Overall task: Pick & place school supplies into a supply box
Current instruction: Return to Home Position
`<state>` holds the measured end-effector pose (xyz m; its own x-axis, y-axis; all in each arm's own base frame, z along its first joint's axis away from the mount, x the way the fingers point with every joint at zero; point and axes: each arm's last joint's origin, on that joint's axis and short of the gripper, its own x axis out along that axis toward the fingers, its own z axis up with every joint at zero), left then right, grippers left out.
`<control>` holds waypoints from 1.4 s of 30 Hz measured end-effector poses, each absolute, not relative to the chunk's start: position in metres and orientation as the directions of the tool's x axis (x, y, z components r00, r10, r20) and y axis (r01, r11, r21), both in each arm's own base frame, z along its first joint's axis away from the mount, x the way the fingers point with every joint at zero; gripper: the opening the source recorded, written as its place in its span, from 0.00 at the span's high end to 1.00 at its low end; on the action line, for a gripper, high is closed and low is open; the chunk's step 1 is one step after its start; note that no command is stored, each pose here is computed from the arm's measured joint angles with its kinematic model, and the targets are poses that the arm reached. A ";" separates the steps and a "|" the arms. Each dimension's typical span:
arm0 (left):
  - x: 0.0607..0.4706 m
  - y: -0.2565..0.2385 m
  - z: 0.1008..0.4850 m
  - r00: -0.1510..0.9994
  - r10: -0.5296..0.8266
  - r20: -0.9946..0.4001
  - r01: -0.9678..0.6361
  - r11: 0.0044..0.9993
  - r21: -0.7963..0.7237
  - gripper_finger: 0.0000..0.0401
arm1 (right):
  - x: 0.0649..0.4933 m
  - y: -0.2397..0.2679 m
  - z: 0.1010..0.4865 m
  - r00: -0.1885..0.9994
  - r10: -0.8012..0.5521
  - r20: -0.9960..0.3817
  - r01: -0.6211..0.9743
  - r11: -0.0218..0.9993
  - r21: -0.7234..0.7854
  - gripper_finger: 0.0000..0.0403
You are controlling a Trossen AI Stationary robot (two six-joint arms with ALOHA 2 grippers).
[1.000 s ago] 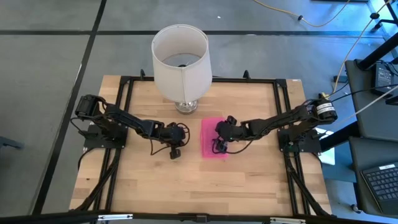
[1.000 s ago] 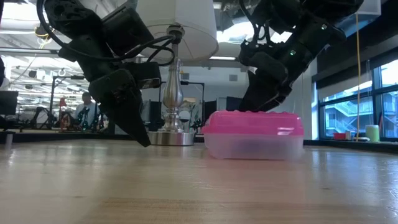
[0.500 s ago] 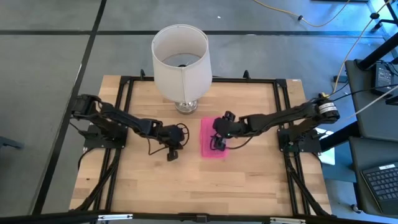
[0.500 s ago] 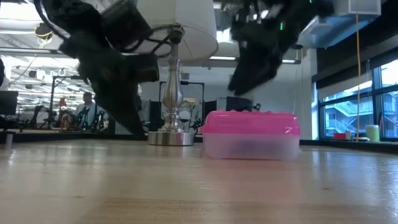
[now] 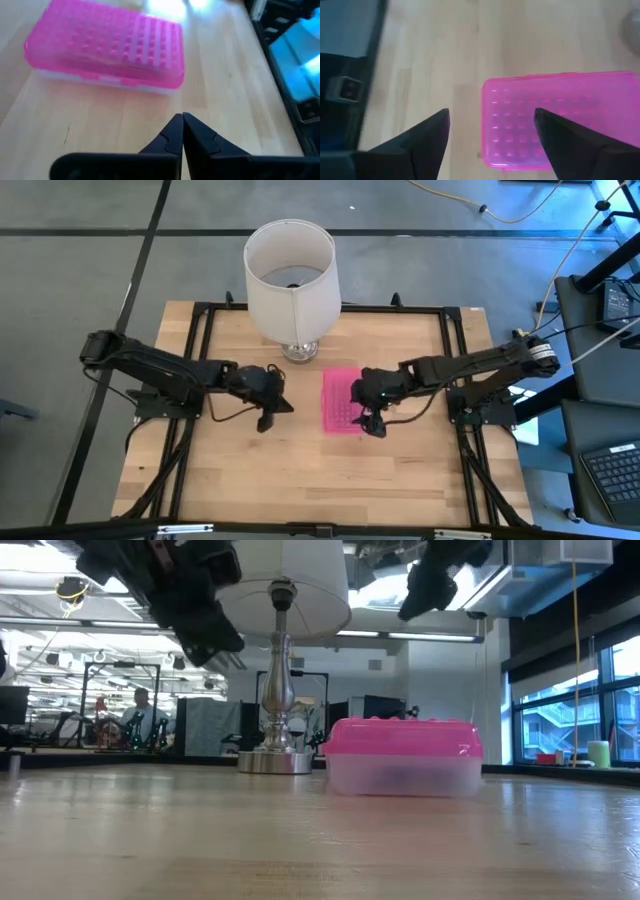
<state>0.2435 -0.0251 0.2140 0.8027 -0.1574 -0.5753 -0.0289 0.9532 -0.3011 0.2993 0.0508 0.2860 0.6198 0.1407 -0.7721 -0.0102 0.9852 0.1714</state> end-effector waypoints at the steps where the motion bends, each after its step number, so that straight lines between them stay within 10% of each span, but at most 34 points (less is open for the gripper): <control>1: 0.239 -0.023 0.216 0.810 -0.166 -0.562 -0.012 0.954 -0.299 0.99 | 0.297 0.050 0.282 0.631 0.168 -0.757 -0.028 0.981 0.194 0.27; 19: 0.124 0.017 0.213 0.984 -0.166 -0.065 0.143 0.954 -0.263 0.99 | 0.141 0.012 0.222 0.946 0.142 -0.292 -0.036 0.941 0.338 0.27; 42: 0.087 0.035 0.184 0.989 0.027 0.146 0.006 0.976 -0.218 0.99 | 0.086 0.001 0.202 0.990 0.138 0.002 -0.136 0.972 0.192 0.27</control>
